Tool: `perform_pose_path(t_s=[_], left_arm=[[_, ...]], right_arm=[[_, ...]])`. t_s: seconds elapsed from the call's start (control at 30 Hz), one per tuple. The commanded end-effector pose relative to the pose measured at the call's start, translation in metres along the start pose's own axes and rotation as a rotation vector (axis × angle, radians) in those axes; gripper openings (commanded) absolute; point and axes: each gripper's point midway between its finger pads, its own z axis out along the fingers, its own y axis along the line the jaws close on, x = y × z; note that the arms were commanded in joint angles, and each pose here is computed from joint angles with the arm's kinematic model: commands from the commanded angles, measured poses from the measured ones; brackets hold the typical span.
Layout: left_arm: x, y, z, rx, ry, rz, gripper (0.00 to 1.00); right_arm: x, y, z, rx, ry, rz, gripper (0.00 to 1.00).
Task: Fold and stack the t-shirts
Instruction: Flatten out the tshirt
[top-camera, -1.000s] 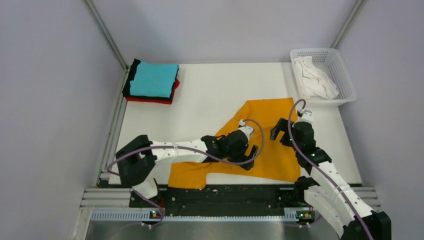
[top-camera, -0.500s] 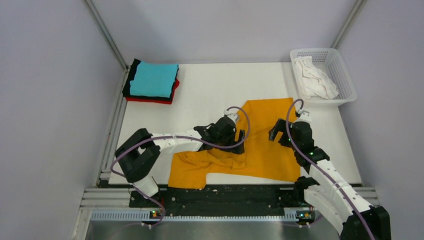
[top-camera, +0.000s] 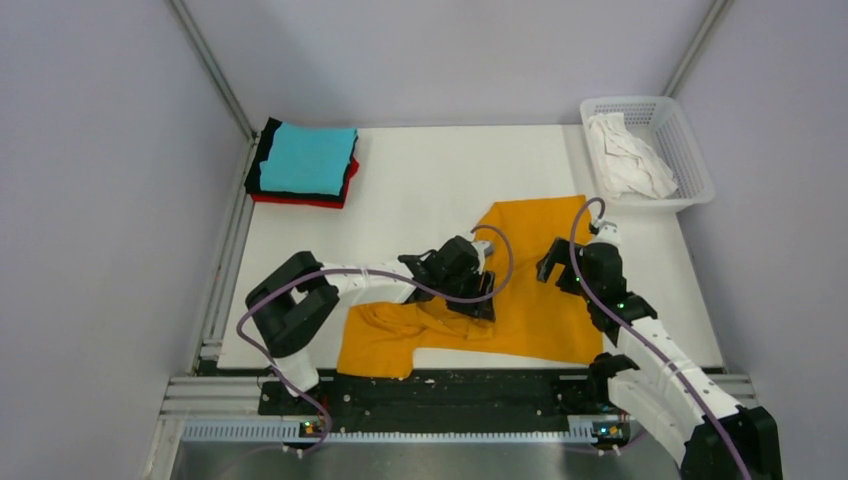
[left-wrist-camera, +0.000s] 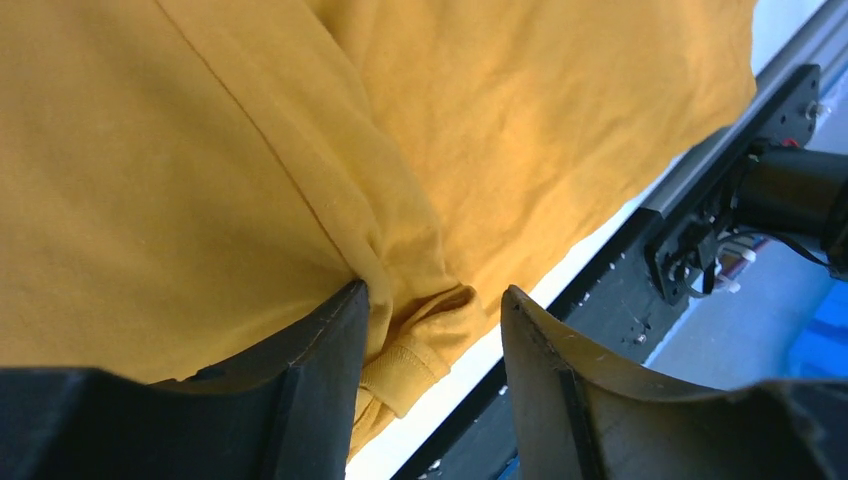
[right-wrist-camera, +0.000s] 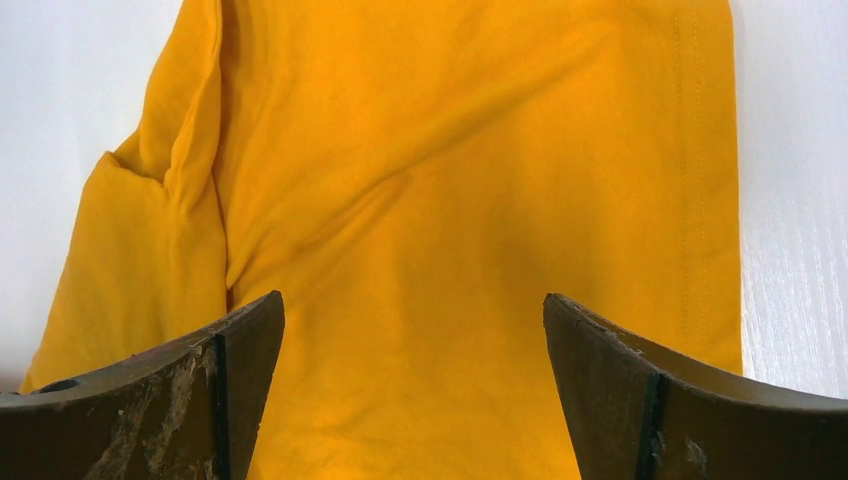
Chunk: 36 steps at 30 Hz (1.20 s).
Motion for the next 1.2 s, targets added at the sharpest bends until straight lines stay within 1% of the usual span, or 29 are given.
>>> perform_pose_path(t_s=[0.0, 0.07, 0.17, 0.27, 0.37, 0.6, 0.73, 0.8, 1.0, 1.03, 1.07, 1.1, 1.13, 1.17], left_arm=[[-0.009, -0.035, -0.002, 0.107, -0.008, 0.077, 0.56], [-0.008, -0.033, 0.001, 0.081, 0.002, 0.080, 0.54], [-0.008, -0.015, 0.007, -0.019, 0.008, 0.063, 0.50], [-0.016, 0.007, 0.008, -0.145, -0.029, 0.052, 0.47], [-0.020, 0.016, 0.007, -0.205, -0.044, 0.050, 0.43], [-0.019, 0.025, 0.010, -0.254, -0.042, 0.049, 0.41], [-0.020, 0.014, 0.016, -0.203, -0.034, 0.059, 0.33], [-0.019, 0.007, 0.019, -0.173, -0.030, 0.066, 0.33], [-0.020, 0.002, 0.028, -0.203, -0.037, 0.044, 0.32], [-0.021, 0.004, 0.029, -0.223, -0.041, 0.045, 0.29], [-0.021, 0.005, 0.029, -0.245, -0.041, 0.046, 0.23], [-0.023, 0.012, 0.028, -0.291, -0.055, 0.048, 0.15], [-0.026, 0.017, 0.027, -0.327, -0.065, 0.046, 0.02], [-0.027, 0.021, 0.025, -0.359, -0.073, 0.038, 0.00]], right_arm=[[-0.008, 0.004, 0.001, -0.011, -0.033, 0.006, 0.99], [-0.007, 0.004, 0.001, -0.012, -0.033, 0.004, 0.99], [-0.007, 0.004, 0.001, -0.015, -0.031, 0.003, 0.99], [-0.007, 0.004, 0.001, -0.015, -0.033, 0.002, 0.99], [-0.008, 0.005, 0.000, -0.017, -0.037, 0.004, 0.99], [-0.008, 0.004, 0.000, -0.016, -0.034, 0.001, 0.99], [-0.008, 0.005, 0.000, -0.017, -0.036, 0.003, 0.99], [-0.008, 0.004, 0.000, -0.016, -0.033, 0.003, 0.99], [-0.009, 0.005, 0.000, -0.017, -0.038, 0.002, 0.99], [-0.009, 0.005, -0.001, -0.019, -0.038, 0.002, 0.99], [-0.009, 0.005, -0.001, -0.018, -0.041, 0.003, 0.99], [-0.010, 0.005, -0.002, -0.021, -0.043, 0.002, 0.99], [-0.010, 0.005, -0.002, -0.021, -0.043, 0.002, 0.99], [-0.009, 0.005, -0.002, -0.022, -0.044, 0.003, 0.99]])
